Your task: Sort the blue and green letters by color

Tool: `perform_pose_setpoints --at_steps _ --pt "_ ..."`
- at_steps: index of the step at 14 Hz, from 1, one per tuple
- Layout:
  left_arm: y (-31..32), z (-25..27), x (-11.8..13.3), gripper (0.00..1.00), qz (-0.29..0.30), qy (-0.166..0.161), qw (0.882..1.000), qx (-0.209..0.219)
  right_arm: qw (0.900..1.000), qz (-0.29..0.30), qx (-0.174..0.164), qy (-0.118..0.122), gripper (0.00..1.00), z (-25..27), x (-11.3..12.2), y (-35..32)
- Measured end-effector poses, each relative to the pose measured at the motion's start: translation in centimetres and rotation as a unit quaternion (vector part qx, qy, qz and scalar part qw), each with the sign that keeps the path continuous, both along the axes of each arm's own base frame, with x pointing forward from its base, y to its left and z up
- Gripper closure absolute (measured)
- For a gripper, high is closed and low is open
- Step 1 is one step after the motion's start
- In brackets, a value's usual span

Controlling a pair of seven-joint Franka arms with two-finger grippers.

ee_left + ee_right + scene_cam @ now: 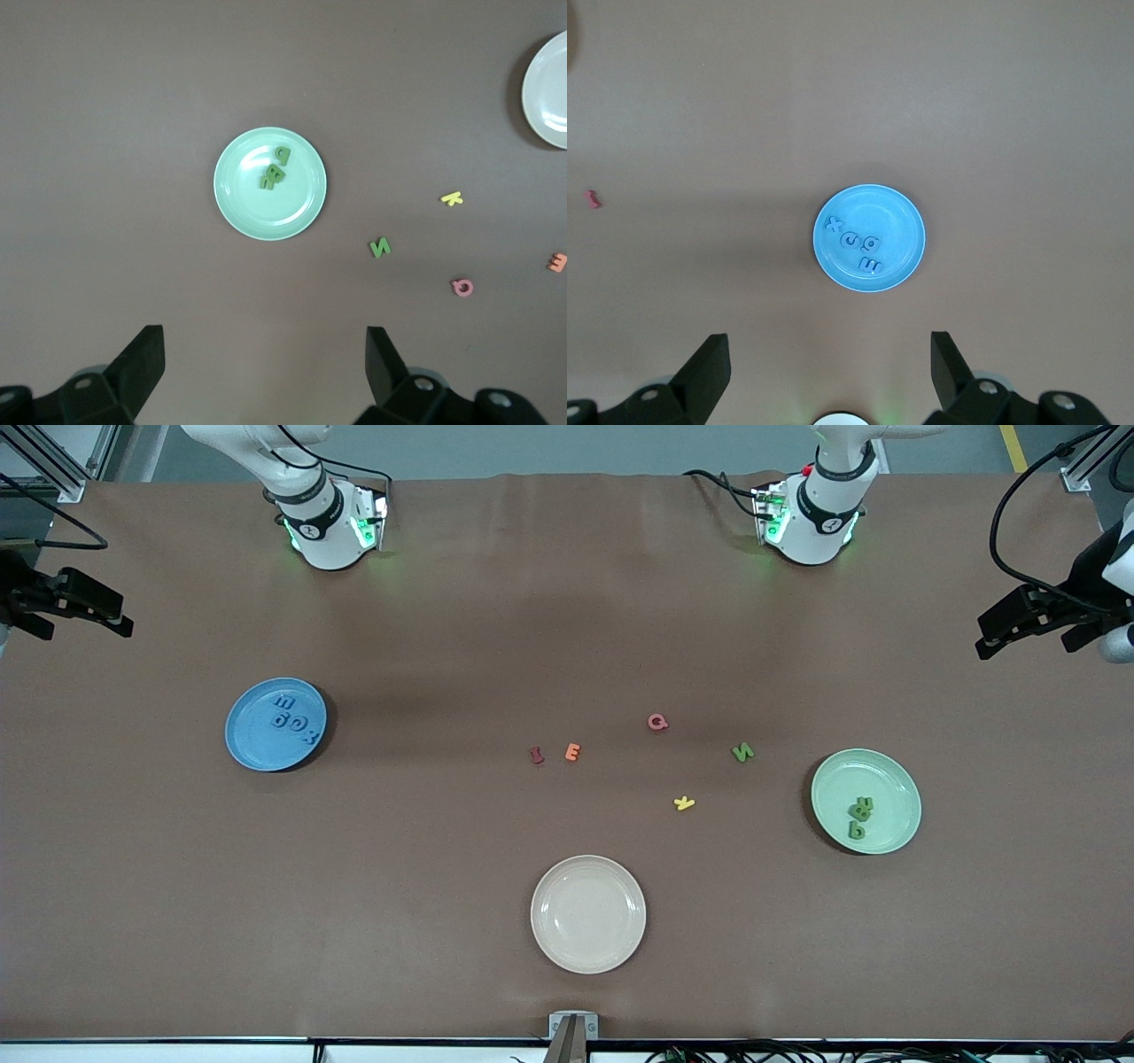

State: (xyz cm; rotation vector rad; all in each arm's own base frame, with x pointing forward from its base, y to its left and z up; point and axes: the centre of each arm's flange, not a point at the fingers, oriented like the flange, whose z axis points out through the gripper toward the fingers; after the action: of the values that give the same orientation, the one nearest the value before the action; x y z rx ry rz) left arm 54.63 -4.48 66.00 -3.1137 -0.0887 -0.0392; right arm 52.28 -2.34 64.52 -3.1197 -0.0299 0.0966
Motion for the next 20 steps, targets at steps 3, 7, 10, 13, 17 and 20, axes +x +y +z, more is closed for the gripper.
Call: perform_pose_setpoints --at_steps 3,7,10,13,17,20 --pt "0.0 -0.1 0.0 0.00 0.000 0.003 1.000 0.000 1.000 0.000 0.000 -0.001 0.00 0.0 0.0 0.0" --pt "-0.6 -0.9 -0.1 0.00 -0.005 0.011 1.000 0.000 1.000 0.000 0.000 -0.003 0.00 0.1 0.0 0.0" --pt "-2.0 -3.8 0.7 0.00 -0.018 0.006 1.000 0.000 1.000 0.000 0.000 -0.004 0.00 0.2 0.0 0.0" --pt "-4.5 -9.9 1.9 0.00 -0.037 -0.001 0.999 -0.003 1.000 0.000 0.000 -0.005 0.00 0.3 -0.1 0.0" --pt "-9.1 -18.9 2.3 0.00 0.001 0.010 1.000 -0.010 1.000 -0.010 -0.001 -0.008 0.00 0.6 -0.4 -1.0" --pt "-12.3 -25.0 1.8 0.00 0.032 0.012 0.999 -0.021 1.000 -0.016 -0.001 -0.008 0.00 0.7 -0.5 -1.7"
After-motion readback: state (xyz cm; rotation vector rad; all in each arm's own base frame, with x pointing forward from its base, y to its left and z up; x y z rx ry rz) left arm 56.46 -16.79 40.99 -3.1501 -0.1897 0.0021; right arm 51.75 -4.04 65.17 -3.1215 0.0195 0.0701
